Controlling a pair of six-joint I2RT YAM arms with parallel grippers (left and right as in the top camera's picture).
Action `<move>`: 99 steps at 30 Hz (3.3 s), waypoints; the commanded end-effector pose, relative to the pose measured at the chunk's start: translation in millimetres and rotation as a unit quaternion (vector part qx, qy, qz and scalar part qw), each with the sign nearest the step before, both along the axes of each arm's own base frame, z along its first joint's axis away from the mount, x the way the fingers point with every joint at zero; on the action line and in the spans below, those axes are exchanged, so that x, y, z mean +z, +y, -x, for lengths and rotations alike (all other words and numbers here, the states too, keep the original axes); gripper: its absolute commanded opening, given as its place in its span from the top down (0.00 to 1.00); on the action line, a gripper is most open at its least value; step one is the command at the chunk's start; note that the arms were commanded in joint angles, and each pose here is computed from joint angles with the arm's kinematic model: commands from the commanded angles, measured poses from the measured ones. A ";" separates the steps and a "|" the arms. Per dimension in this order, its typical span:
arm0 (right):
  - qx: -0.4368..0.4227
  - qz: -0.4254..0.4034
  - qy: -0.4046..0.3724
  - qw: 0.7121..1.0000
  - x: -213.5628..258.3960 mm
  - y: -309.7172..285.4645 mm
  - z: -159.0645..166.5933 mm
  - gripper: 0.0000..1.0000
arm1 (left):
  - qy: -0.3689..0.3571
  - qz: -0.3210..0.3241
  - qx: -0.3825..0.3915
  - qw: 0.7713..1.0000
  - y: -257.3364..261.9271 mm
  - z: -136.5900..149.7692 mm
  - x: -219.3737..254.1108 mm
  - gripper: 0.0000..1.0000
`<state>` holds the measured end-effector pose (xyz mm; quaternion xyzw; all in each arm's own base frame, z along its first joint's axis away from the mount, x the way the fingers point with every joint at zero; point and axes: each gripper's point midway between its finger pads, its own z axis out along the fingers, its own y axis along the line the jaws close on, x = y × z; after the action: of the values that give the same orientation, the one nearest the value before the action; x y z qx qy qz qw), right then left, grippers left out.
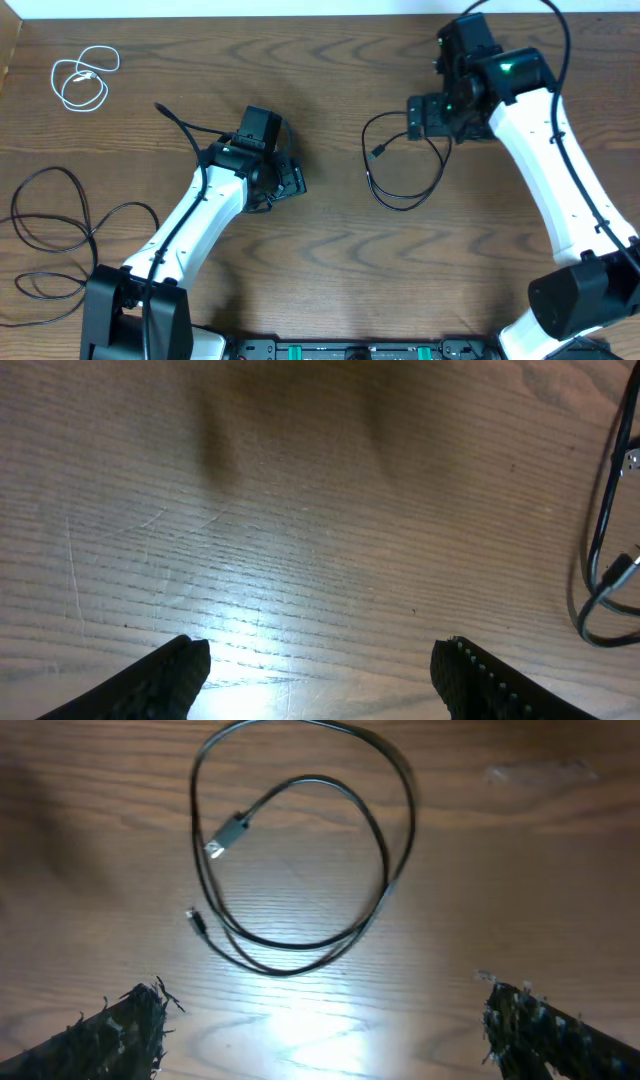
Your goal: Untangle cables
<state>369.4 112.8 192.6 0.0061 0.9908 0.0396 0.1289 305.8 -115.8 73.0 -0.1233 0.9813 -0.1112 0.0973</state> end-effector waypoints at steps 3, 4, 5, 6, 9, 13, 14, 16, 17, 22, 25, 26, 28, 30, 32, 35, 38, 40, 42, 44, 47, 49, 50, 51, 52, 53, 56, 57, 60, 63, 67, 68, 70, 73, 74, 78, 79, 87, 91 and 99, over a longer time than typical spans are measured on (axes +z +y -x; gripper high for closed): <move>0.048 -0.036 0.039 0.997 -23.5 22.8 6.9 0.06 | 0.009 -0.009 0.004 1.000 3.0 2.9 -7.0 0.23; 0.069 -0.048 0.042 0.996 -27.6 31.9 7.9 0.07 | 0.009 -0.009 0.004 1.000 3.0 2.8 -7.0 0.23; 0.086 -0.056 0.042 0.994 -31.4 39.9 8.6 0.09 | 0.008 -0.009 0.004 1.000 3.0 2.8 -7.0 0.24; 0.095 -0.058 0.040 0.993 -36.5 46.0 8.1 0.11 | 0.008 -0.009 0.004 1.000 2.9 2.7 -7.0 0.24; 0.117 -0.054 0.033 0.991 -55.9 63.7 6.9 0.20 | 0.008 -0.008 0.004 1.000 2.9 2.5 -6.9 0.24; 0.137 -0.057 0.025 0.989 -81.4 82.2 9.5 0.32 | 0.009 -0.009 0.004 1.000 3.0 2.8 -7.0 0.24; 0.140 -0.057 0.022 0.988 -86.9 84.6 9.9 0.37 | 0.009 -0.009 0.004 1.000 3.0 2.9 -7.0 0.24; 0.131 -0.043 0.017 0.990 -98.4 82.3 9.3 0.45 | 0.009 -0.009 0.004 1.000 3.1 3.1 -7.1 0.23; 0.120 -0.035 0.015 0.992 -103.0 78.7 8.6 0.48 | 0.009 -0.009 0.004 1.000 3.1 3.1 -7.1 0.23; 0.049 -0.052 0.001 0.997 -119.0 78.8 0.3 0.55 | 0.007 -0.008 0.004 1.000 2.7 1.9 -6.8 0.24; 0.053 -0.097 0.004 0.994 -121.7 98.6 -0.6 0.57 | 0.004 -0.007 0.004 1.000 2.3 0.5 -6.4 0.23; 0.059 -0.105 0.004 0.993 -122.9 104.7 -0.4 0.57 | 0.004 -0.007 0.004 1.000 2.3 0.6 -6.4 0.23; 0.065 -0.108 0.008 0.992 -129.9 113.2 0.7 0.57 | 0.004 -0.007 0.004 1.000 2.3 0.6 -6.4 0.24; 0.067 -0.105 0.020 0.992 -141.2 120.3 4.9 0.56 | 0.004 -0.007 0.004 1.000 2.3 0.5 -6.4 0.23; 0.069 -0.100 0.033 0.992 -154.0 125.1 8.7 0.56 | 0.004 -0.007 0.004 1.000 2.3 0.6 -6.4 0.24; 0.061 -0.077 0.040 0.994 -173.8 124.5 8.5 0.62 | 0.004 -0.007 0.004 1.000 2.2 0.6 -6.4 0.23; 0.063 -0.057 0.037 0.996 -187.3 124.6 7.1 0.64 | 0.004 -0.007 0.004 1.000 2.3 0.8 -6.4 0.23; 0.060 -0.030 0.027 0.997 -192.6 119.5 4.1 0.66 | 0.004 -0.007 0.004 1.000 2.3 0.8 -6.4 0.24; 0.057 -0.010 0.014 0.998 -193.3 115.4 0.5 0.66 | 0.004 -0.007 0.004 1.000 2.3 0.7 -6.4 0.24; 0.059 0.001 0.004 0.998 -192.7 114.4 -2.3 0.66 | 0.004 -0.007 0.004 1.000 2.3 0.6 -6.4 0.23; 0.061 0.005 -0.006 0.998 -191.7 114.8 -5.9 0.64 | 0.004 -0.007 0.004 1.000 2.3 0.6 -6.4 0.23; 0.061 0.002 -0.011 0.998 -190.9 116.3 -8.2 0.63 | 0.004 -0.007 0.004 1.000 2.3 0.6 -6.4 0.23; 0.061 0.001 -0.014 0.998 -190.5 117.2 -9.4 0.63 | 0.004 -0.007 0.004 1.000 2.3 0.5 -6.4 0.23; 0.061 -0.001 -0.016 0.998 -190.1 117.8 -10.4 0.63 | 0.004 -0.007 0.004 1.000 2.3 0.6 -6.4 0.23; 0.061 -0.001 -0.017 0.998 -190.1 118.2 -11.0 0.64 | 0.004 -0.007 0.004 1.000 2.3 0.6 -6.4 0.23; 0.061 -0.001 -0.017 0.998 -190.0 118.3 -11.1 0.67 | 0.004 -0.007 0.004 1.000 2.3 0.6 -6.4 0.23; 0.063 -0.003 -0.016 0.998 -190.2 119.6 -9.9 0.81 | 0.004 -0.007 0.004 1.000 2.3 0.6 -6.4 0.23; 0.064 -0.003 -0.016 0.998 -190.2 120.7 -9.2 0.84 | 0.004 -0.007 0.004 1.000 2.3 0.6 -6.4 0.23; 0.069 -0.005 -0.015 0.997 -190.2 124.8 -6.7 0.85 | 0.004 -0.007 0.004 1.000 2.3 0.6 -6.4 0.23; 0.075 -0.004 -0.014 0.997 -190.7 128.5 -3.6 0.82 | 0.004 -0.007 0.004 1.000 2.3 0.6 -6.4 0.23; 0.073 0.013 -0.016 0.997 -195.5 125.2 -3.9 0.79 | 0.004 -0.007 0.004 1.000 2.4 0.8 -6.5 0.23; 0.072 0.018 -0.016 0.997 -197.6 123.4 -4.2 0.77 | 0.004 -0.007 0.004 1.000 2.3 0.7 -6.4 0.23; 0.069 0.032 -0.014 0.997 -203.5 118.5 -4.8 0.76 | 0.004 -0.007 0.004 1.000 2.4 0.8 -6.5 0.23; 0.065 0.038 -0.002 0.997 -213.7 113.5 -3.2 0.73 | 0.004 -0.007 0.004 1.000 2.4 0.8 -6.5 0.23; 0.066 0.035 0.006 0.997 -217.8 114.0 -1.2 0.75 | 0.004 -0.007 0.004 1.000 2.4 0.8 -6.5 0.23; 0.072 0.020 0.021 0.997 -222.6 119.4 4.8 0.99 | 0.004 -0.007 0.004 1.000 2.3 0.7 -6.4 0.23; 0.075 0.013 0.023 0.997 -221.4 122.7 5.6 0.99 | 0.004 -0.007 0.004 1.000 2.3 0.7 -6.4 0.23; 0.092 -0.076 0.018 0.993 -144.9 156.7 -4.6 0.99 | 0.003 -0.008 0.000 1.000 2.1 0.7 -6.4 0.23; 0.113 -0.134 -0.002 0.985 -70.9 173.8 -1.7 0.99 | -0.012 0.037 -0.062 0.997 -16.2 -2.6 3.6 0.23; 0.149 -0.203 -0.153 0.956 84.7 165.1 14.3 0.99 | -0.051 0.112 -0.076 0.989 -28.9 -16.8 44.1 0.23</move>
<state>363.2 283.4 212.2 -0.1068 0.9470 0.2252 0.2028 314.2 -138.9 91.6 -0.0713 0.9722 -0.2002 0.0983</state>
